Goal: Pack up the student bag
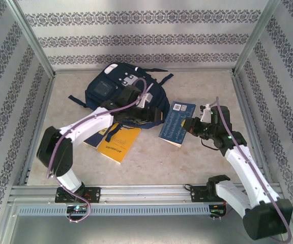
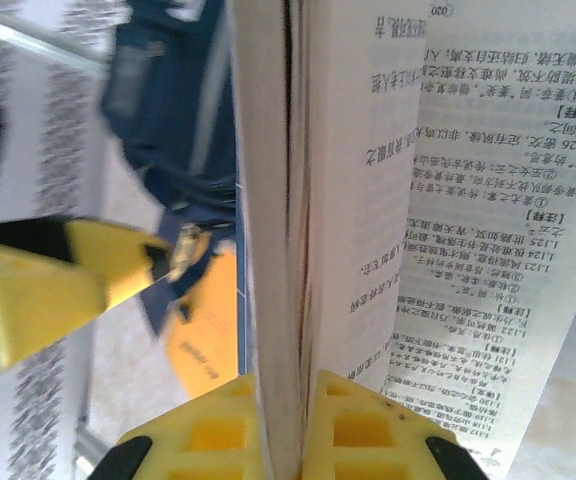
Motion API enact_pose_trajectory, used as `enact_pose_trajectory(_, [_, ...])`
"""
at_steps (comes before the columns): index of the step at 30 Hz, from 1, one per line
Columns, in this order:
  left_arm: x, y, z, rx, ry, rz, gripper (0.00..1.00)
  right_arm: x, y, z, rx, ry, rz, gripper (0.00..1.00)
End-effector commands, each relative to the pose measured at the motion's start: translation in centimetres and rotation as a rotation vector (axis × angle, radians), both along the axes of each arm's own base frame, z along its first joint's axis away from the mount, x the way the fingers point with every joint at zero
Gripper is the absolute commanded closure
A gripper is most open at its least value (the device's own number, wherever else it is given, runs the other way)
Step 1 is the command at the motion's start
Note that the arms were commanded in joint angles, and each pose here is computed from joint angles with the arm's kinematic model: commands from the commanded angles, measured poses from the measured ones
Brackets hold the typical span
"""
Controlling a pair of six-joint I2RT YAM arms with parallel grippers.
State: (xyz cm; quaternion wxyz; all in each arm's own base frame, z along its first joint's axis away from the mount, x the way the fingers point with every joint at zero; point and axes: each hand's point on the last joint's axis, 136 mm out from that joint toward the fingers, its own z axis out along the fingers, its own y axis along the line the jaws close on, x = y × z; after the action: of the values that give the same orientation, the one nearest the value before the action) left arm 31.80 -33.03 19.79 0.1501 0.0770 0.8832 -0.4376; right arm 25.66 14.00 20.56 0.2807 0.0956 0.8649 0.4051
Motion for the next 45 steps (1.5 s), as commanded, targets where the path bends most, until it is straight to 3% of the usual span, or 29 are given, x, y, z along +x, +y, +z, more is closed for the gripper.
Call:
enact_pose_trajectory(1, [-0.3, -0.6, 2.5, -0.141, -0.010, -0.052, 0.26, -0.9, 2.6, 5.5, 0.139, -0.161, 0.145, 1.00])
enact_pose_trajectory(6, [-1.3, -1.8, 5.4, -0.289, -0.026, -0.131, 0.24, -2.1, 4.1, 8.5, 0.250, -0.221, 0.247, 1.00])
enact_pose_trajectory(10, [-2.0, -2.5, 7.9, -0.435, -0.040, -0.174, 0.29, -2.5, 4.7, 9.8, 0.298, -0.259, 0.273, 1.00])
enact_pose_trajectory(12, [-2.3, -2.6, 8.8, -0.484, -0.054, -0.193, 0.38, -2.4, 4.7, 9.8, 0.300, -0.260, 0.267, 1.00])
enact_pose_trajectory(16, [-2.9, -2.6, 10.4, -0.561, -0.082, -0.221, 0.66, -1.9, 4.8, 8.9, 0.296, -0.234, 0.258, 1.00])
enact_pose_trajectory(21, [-3.4, -2.2, 11.5, -0.560, -0.134, -0.235, 0.94, -1.1, 3.9, 7.6, 0.232, -0.217, 0.188, 0.98])
enact_pose_trajectory(23, [-3.4, -2.0, 11.7, -0.546, -0.157, -0.228, 1.00, -0.9, 3.3, 7.3, 0.208, -0.222, 0.147, 0.87])
enact_pose_trajectory(25, [-3.1, -1.6, 12.0, -0.534, -0.176, -0.196, 1.00, -0.4, 2.2, 6.7, 0.155, -0.217, 0.074, 0.53])
enact_pose_trajectory(28, [-1.9, -0.1, 13.1, -0.527, -0.260, -0.056, 1.00, -0.1, 0.6, 5.4, 0.118, -0.185, -0.058, 0.35])
enact_pose_trajectory(33, [-0.4, 3.4, 16.5, -0.649, -0.412, 0.255, 1.00, -0.7, 2.2, 6.6, 0.370, -0.243, -0.184, 0.05])
enact_pose_trajectory(40, [0.1, 4.1, 18.7, -0.780, -0.418, 0.452, 1.00, -1.5, 7.8, 11.1, 0.583, -0.351, -0.078, 0.02])
enact_pose_trajectory(45, [0.2, 3.9, 19.1, -0.822, -0.388, 0.489, 1.00, -1.1, 9.0, 14.1, 0.663, -0.429, -0.072, 0.02])
